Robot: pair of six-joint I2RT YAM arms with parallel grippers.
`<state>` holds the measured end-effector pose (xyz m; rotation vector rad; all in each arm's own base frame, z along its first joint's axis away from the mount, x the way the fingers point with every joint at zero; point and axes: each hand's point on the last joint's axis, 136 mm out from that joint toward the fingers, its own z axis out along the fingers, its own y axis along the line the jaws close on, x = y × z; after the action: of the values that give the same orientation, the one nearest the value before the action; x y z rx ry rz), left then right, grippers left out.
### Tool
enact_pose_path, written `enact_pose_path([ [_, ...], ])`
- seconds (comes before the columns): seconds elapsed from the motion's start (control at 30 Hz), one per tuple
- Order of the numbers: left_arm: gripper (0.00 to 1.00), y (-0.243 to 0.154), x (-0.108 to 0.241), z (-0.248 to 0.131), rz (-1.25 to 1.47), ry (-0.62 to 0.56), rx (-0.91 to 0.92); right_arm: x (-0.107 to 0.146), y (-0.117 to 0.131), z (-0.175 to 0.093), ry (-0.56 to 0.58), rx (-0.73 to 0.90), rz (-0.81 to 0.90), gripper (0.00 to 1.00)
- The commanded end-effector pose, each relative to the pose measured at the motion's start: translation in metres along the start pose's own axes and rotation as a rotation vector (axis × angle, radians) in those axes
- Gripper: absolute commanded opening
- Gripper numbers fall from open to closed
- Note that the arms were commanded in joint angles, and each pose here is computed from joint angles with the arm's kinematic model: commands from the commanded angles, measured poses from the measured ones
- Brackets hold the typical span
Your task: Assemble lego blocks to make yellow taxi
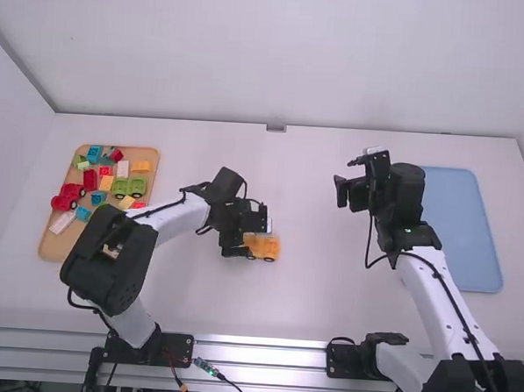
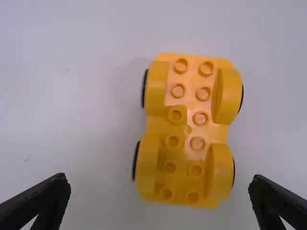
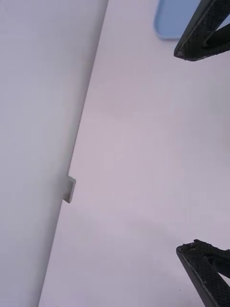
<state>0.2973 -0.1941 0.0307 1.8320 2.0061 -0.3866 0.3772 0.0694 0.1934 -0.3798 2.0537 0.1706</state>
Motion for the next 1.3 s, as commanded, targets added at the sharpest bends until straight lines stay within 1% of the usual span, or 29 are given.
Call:
enact_pose_path([
  [0.0,0.99,0.017,-0.012,-0.03,-0.011,0.025,-0.071,-0.017,-0.001,-0.005,-0.042,0.004,-0.005,0.99],
  [0.07,0.99,0.017,-0.013,-0.036,-0.016,0.035,-0.071,-0.017,-0.001,-0.006,-0.044,0.005,-0.005,0.99],
  [0.1,0.99,0.022,-0.013,-0.053,-0.028,0.082,-0.095,-0.017,-0.001,-0.005,-0.045,0.005,-0.004,0.99],
  [0.17,0.99,0.032,-0.014,-0.072,-0.041,0.139,-0.142,-0.019,0.0,-0.005,-0.049,0.003,-0.007,0.99],
  [0.2,0.99,0.034,-0.014,-0.075,-0.052,0.145,-0.15,-0.019,0.0,-0.005,-0.049,0.002,-0.007,0.99],
  [0.3,0.99,0.066,-0.002,-0.101,-0.232,0.212,-0.31,-0.021,0.007,-0.005,-0.056,-0.013,-0.018,0.99],
  [0.37,0.99,0.09,0.011,-0.116,-0.359,0.244,-0.443,-0.022,0.01,-0.004,-0.06,-0.02,-0.023,0.99],
  [0.47,0.99,0.131,0.046,-0.151,-0.639,0.259,-0.715,-0.023,0.013,-0.004,-0.061,-0.024,-0.03,0.99],
  [0.53,0.99,0.148,0.067,-0.171,-0.779,0.241,-0.833,-0.022,0.011,-0.004,-0.06,-0.018,-0.026,0.99],
  [0.57,0.99,0.152,0.076,-0.178,-0.827,0.234,-0.865,-0.022,0.012,-0.004,-0.06,-0.019,-0.026,0.99],
  [0.63,0.99,0.162,0.105,-0.199,-0.948,0.202,-0.926,-0.022,0.012,-0.004,-0.06,-0.019,-0.026,0.99],
  [0.77,0.99,0.172,0.15,-0.227,-1.131,0.142,-1.007,-0.022,0.012,-0.004,-0.06,-0.019,-0.027,0.99],
  [0.8,0.99,0.172,0.176,-0.242,-1.225,0.131,-1.059,-0.022,0.012,-0.004,-0.06,-0.02,-0.026,0.99],
  [0.93,0.99,0.168,0.214,-0.26,-1.301,0.131,-1.094,-0.024,0.012,-0.004,-0.065,-0.02,-0.027,0.99],
  [1.07,0.99,0.165,0.235,-0.268,-1.341,0.126,-1.126,-0.025,0.011,-0.004,-0.072,-0.017,-0.029,0.99],
  [1.2,0.99,0.151,0.259,-0.281,-1.421,0.21,-1.209,-0.027,0.011,-0.004,-0.079,-0.016,-0.034,0.99],
  [1.27,0.99,0.141,0.268,-0.284,-1.513,0.239,-1.256,-0.028,0.009,-0.005,-0.082,-0.01,-0.051,0.99],
])
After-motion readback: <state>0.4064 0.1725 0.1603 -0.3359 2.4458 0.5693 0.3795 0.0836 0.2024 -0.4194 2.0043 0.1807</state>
